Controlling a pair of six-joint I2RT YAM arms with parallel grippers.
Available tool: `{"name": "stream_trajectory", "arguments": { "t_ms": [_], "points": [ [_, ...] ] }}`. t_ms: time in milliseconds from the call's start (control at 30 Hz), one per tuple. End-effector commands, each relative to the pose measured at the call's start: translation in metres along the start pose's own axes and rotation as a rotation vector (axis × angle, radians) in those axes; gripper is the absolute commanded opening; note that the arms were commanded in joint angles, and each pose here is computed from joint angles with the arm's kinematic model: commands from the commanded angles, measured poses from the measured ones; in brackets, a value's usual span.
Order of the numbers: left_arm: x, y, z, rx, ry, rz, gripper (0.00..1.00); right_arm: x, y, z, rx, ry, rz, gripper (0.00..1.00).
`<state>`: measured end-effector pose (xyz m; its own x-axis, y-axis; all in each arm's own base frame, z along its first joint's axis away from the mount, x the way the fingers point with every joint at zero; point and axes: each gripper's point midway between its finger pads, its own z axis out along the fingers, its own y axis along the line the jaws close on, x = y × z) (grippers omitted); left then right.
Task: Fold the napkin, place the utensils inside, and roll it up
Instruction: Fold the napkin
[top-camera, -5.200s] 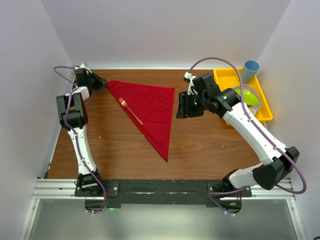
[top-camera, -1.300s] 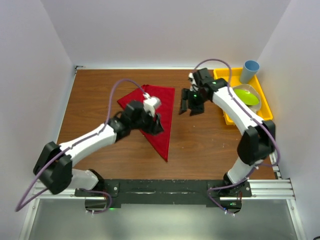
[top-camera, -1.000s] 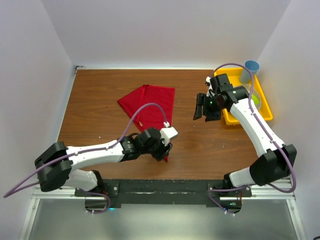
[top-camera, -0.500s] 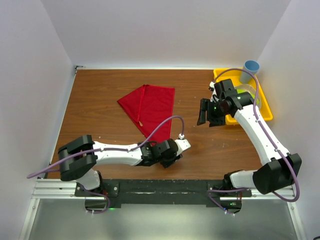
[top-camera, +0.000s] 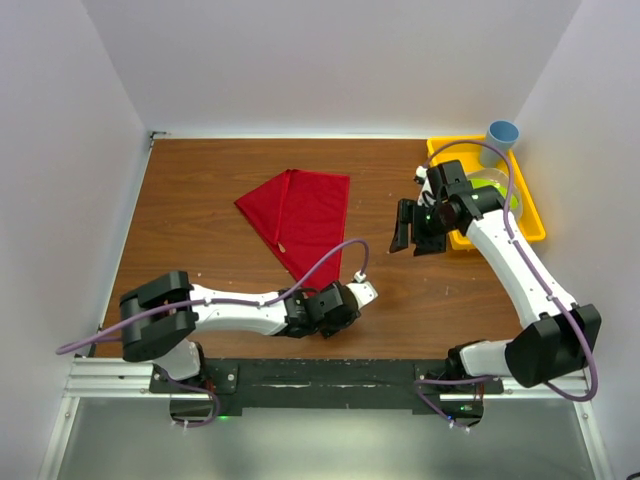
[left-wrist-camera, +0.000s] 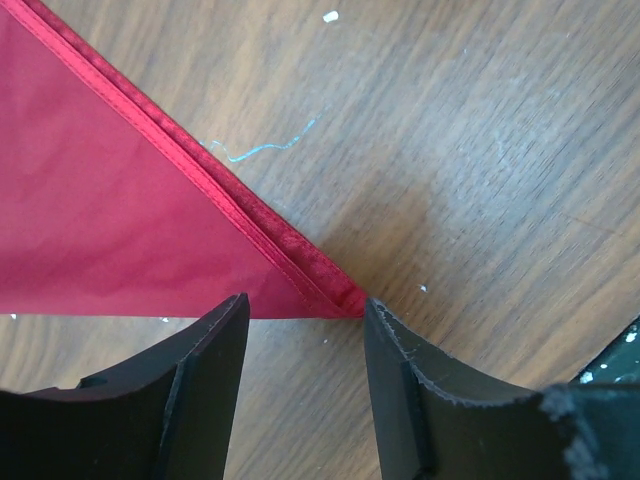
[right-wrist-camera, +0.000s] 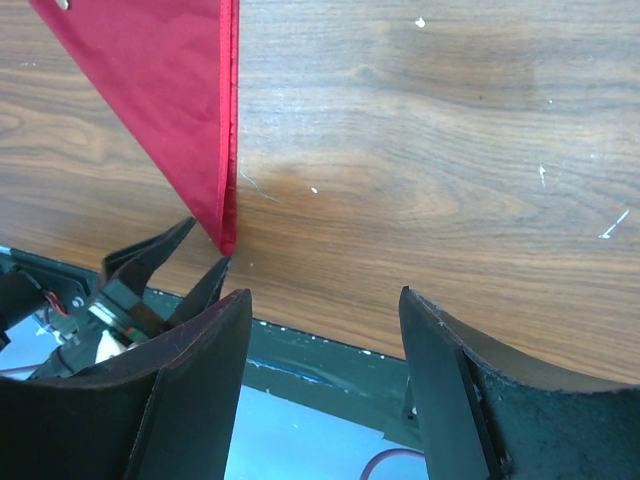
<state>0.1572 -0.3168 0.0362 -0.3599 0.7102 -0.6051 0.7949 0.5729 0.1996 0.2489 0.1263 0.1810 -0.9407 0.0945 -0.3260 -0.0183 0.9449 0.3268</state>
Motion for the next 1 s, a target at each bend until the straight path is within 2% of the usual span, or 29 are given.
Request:
{"name": "stream_trajectory", "arguments": {
  "t_ms": [0, 333, 367, 400, 500, 733, 833, 967],
  "points": [
    [-0.003, -0.002, 0.004, -0.008, -0.003, -0.017, 0.54, -0.007, 0.007, 0.000, -0.039, -0.016, -0.015, 0.65],
    [0.002, -0.016, 0.010, 0.053, 0.020, -0.025, 0.53, -0.010, 0.009, 0.007, -0.046, -0.001, -0.020, 0.65],
    [0.002, -0.016, 0.011, 0.054, 0.020, -0.020, 0.51, -0.009, 0.008, 0.008, -0.045, 0.003, -0.020, 0.65],
    [0.003, -0.017, 0.012, 0.053, 0.026, -0.015, 0.39, -0.009, 0.008, 0.008, -0.044, 0.004, -0.022, 0.65],
    [-0.001, -0.014, 0.012, 0.036, 0.026, -0.011, 0.19, -0.010, 0.007, 0.010, -0.041, 0.009, -0.019, 0.65],
    [-0.024, 0.002, 0.000, 0.034, -0.020, -0.088, 0.04, -0.008, 0.007, 0.015, -0.040, 0.023, -0.019, 0.65],
    [-0.041, 0.020, -0.006, 0.060, -0.057, -0.165, 0.00, -0.010, 0.007, 0.017, -0.039, 0.029, -0.019, 0.65],
    [-0.067, 0.064, -0.019, 0.061, -0.147, -0.291, 0.00, -0.012, 0.007, 0.019, -0.037, 0.038, -0.018, 0.65]
  ]
}}
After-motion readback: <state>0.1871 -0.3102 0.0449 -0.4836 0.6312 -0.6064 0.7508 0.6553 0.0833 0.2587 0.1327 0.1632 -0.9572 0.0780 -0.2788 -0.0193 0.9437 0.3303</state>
